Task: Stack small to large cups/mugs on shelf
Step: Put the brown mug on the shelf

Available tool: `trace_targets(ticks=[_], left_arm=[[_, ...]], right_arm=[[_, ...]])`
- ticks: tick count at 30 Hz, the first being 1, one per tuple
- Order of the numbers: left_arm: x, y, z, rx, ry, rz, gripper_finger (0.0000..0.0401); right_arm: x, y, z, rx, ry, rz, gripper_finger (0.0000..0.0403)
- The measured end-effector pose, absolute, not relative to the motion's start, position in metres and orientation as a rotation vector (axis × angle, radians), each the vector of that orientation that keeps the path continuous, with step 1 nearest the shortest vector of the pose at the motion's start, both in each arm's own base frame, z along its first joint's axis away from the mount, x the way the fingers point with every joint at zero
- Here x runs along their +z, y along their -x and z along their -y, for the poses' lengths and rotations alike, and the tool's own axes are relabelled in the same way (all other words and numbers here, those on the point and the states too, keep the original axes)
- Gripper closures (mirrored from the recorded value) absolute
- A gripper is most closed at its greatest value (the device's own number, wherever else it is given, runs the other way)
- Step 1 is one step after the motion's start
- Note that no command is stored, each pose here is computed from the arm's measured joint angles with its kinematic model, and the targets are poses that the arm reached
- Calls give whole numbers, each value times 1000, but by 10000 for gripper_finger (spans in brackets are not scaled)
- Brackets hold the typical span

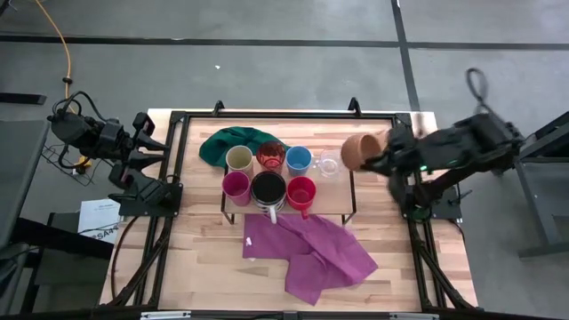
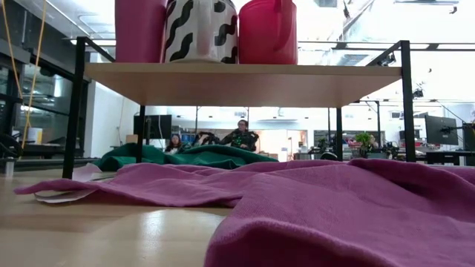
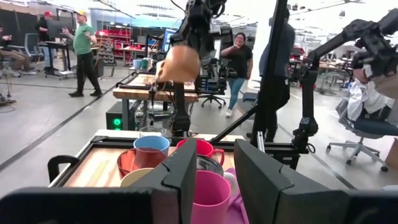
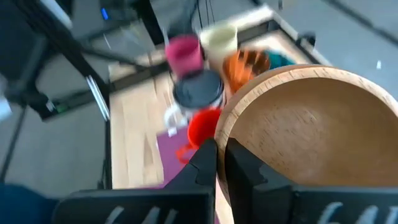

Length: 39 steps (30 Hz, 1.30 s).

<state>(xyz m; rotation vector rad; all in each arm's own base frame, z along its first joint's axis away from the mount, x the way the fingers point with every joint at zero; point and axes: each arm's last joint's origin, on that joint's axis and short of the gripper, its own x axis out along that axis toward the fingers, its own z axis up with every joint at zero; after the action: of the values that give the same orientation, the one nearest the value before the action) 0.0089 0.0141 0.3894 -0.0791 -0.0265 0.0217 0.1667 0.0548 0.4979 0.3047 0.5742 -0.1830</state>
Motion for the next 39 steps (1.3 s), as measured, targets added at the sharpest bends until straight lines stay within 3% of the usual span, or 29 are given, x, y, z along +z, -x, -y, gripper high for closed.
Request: trace_targets(ticks=[8,19,33,39], left_arm=[[391,-9,-15,68,89,40,306],[395,-9,-17,126,110,73,306],[395,-9,-19,197,117,74,306],[395,-8,-20,224,117,75,306]], right_arm=[[530,-121,-42,-127,-265,-295,403],[530,-92,-28,-133,-211,-295,403],[550,-32,1,-77,-202,-36,403],[537,-28,2,-45,-181,55,403]])
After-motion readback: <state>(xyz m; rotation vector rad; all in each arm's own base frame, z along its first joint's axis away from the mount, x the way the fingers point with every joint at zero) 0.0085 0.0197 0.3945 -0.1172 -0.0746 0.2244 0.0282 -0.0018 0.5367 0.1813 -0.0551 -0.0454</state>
